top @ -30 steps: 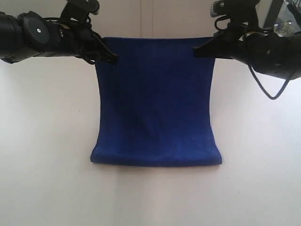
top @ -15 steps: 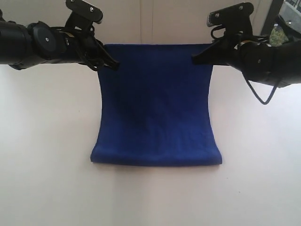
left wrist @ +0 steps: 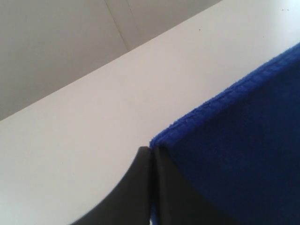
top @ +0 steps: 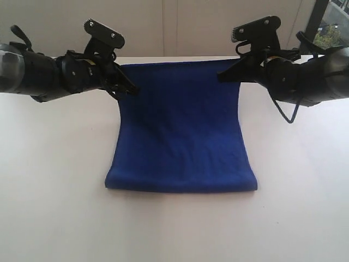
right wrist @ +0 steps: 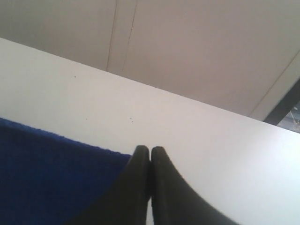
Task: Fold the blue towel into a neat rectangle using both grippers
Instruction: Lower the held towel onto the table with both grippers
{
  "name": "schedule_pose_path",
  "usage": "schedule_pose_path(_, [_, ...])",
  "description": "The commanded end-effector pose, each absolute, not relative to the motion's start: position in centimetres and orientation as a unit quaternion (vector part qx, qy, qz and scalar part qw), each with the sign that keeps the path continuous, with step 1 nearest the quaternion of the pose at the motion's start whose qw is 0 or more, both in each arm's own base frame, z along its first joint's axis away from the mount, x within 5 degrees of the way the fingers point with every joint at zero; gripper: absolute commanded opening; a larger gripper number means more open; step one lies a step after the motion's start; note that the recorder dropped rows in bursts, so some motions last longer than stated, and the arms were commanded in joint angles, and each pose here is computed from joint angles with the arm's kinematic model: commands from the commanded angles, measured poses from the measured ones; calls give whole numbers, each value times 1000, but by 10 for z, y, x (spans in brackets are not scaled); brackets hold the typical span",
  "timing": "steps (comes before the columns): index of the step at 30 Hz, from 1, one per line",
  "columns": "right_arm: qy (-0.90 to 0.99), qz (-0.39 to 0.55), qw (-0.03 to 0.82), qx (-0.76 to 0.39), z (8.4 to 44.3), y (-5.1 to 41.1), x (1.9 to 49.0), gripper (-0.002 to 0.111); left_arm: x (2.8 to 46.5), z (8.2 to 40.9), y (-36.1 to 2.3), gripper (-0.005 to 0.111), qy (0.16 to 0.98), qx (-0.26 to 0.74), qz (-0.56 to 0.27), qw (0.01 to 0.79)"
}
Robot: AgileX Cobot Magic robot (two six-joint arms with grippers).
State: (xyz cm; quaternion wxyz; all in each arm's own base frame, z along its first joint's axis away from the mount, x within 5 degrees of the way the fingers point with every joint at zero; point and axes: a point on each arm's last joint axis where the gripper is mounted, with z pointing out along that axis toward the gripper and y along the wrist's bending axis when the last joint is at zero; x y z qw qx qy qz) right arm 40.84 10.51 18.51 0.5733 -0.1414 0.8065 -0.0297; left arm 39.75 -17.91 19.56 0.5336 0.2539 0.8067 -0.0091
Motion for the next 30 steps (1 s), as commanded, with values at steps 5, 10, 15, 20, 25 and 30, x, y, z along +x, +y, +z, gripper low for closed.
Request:
schedule_pose_path(5, [804,-38,578,-133,177,103,419,0,406,185,-179,0,800,230,-11,554])
schedule_pose_path(10, [805,-39,577,-133,171,104,425,0,412,181,-182,0,800,219,-16,558])
schedule_pose_path(15, [803,-44,580,-130,167,102,428,0,415,171,-182,0,800,220,-10,559])
schedule_pose_path(20, [802,-49,582,-127,161,100,429,0,418,164,-182,0,795,215,-5,567])
schedule_pose_path(25, [799,-56,585,-125,151,100,432,0,419,157,-182,0,796,208,-8,569])
schedule_pose_path(30, [800,-56,585,-126,150,100,434,0,420,156,-182,0,793,209,-6,572])
